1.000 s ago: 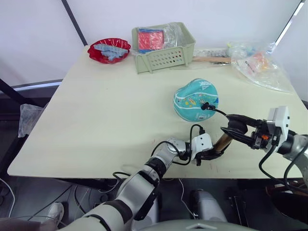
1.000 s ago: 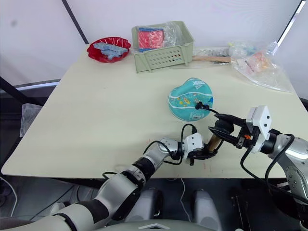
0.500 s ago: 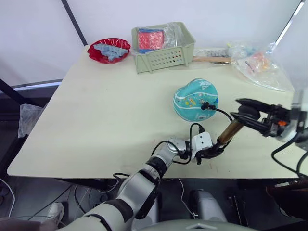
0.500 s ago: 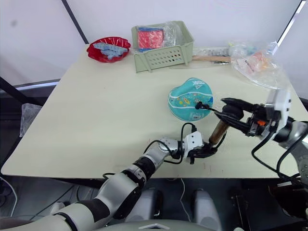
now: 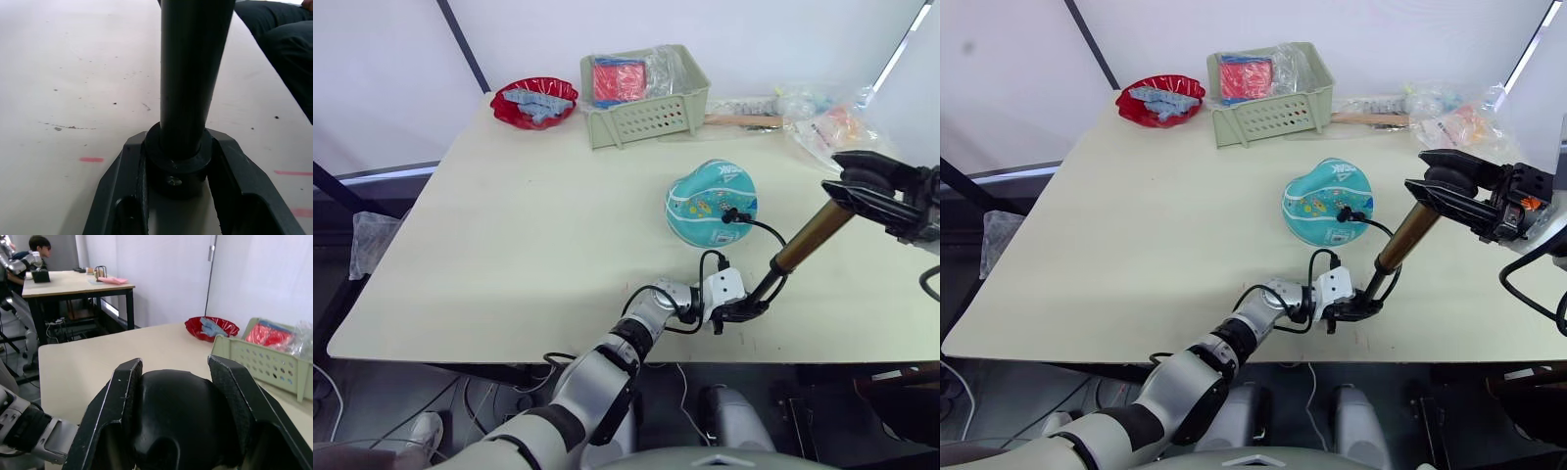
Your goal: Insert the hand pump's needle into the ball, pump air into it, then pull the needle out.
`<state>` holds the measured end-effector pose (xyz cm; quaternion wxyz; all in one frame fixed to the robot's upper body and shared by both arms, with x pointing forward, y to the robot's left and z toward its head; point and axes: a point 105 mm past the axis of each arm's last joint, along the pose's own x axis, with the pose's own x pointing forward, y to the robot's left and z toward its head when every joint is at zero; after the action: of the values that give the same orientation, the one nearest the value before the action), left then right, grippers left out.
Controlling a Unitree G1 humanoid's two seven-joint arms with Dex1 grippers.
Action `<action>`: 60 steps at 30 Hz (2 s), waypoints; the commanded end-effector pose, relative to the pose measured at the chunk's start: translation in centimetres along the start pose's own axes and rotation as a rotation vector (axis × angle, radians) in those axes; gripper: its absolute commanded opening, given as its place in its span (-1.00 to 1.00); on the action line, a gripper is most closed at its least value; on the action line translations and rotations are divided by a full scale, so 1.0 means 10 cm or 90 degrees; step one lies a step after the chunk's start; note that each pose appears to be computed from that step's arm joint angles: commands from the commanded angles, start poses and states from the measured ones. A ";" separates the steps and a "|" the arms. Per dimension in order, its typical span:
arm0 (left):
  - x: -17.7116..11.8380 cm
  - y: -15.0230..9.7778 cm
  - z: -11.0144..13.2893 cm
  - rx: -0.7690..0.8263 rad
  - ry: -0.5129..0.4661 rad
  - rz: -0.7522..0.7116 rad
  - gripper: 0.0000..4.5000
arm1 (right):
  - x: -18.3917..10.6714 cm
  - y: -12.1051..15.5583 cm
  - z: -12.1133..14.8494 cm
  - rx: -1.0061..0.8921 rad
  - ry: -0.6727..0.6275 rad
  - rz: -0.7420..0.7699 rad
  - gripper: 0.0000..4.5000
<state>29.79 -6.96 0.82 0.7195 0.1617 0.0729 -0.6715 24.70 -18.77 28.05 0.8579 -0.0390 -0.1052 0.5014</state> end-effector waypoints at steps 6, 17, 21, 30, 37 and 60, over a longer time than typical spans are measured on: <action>-0.07 -0.13 -0.25 -0.054 0.028 -0.013 -0.49 | -0.04 0.05 0.21 -0.050 -0.033 0.015 -0.26; -0.05 -0.13 -0.24 -0.062 0.031 -0.017 -0.49 | -0.10 0.15 -0.79 0.045 0.090 0.009 -0.26; -0.06 -0.12 -0.25 -0.068 0.035 -0.014 -0.49 | -0.13 0.19 -1.11 0.070 0.122 0.000 -0.26; -0.06 -0.09 -0.22 -0.053 0.031 -0.007 -0.49 | -0.17 0.33 -1.65 0.095 0.171 -0.004 -0.26; -0.06 -0.08 -0.22 -0.056 0.031 -0.006 -0.49 | -0.13 0.34 -1.68 0.073 0.164 -0.001 -0.26; -0.07 -0.13 -0.29 -0.043 0.057 -0.019 -0.49 | -0.12 0.00 0.04 -0.014 -0.007 0.033 -0.26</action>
<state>29.20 -6.70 0.17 0.7134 0.1545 0.0861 -0.6781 25.47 -19.82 24.50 0.8584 -0.0318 -0.0498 0.5096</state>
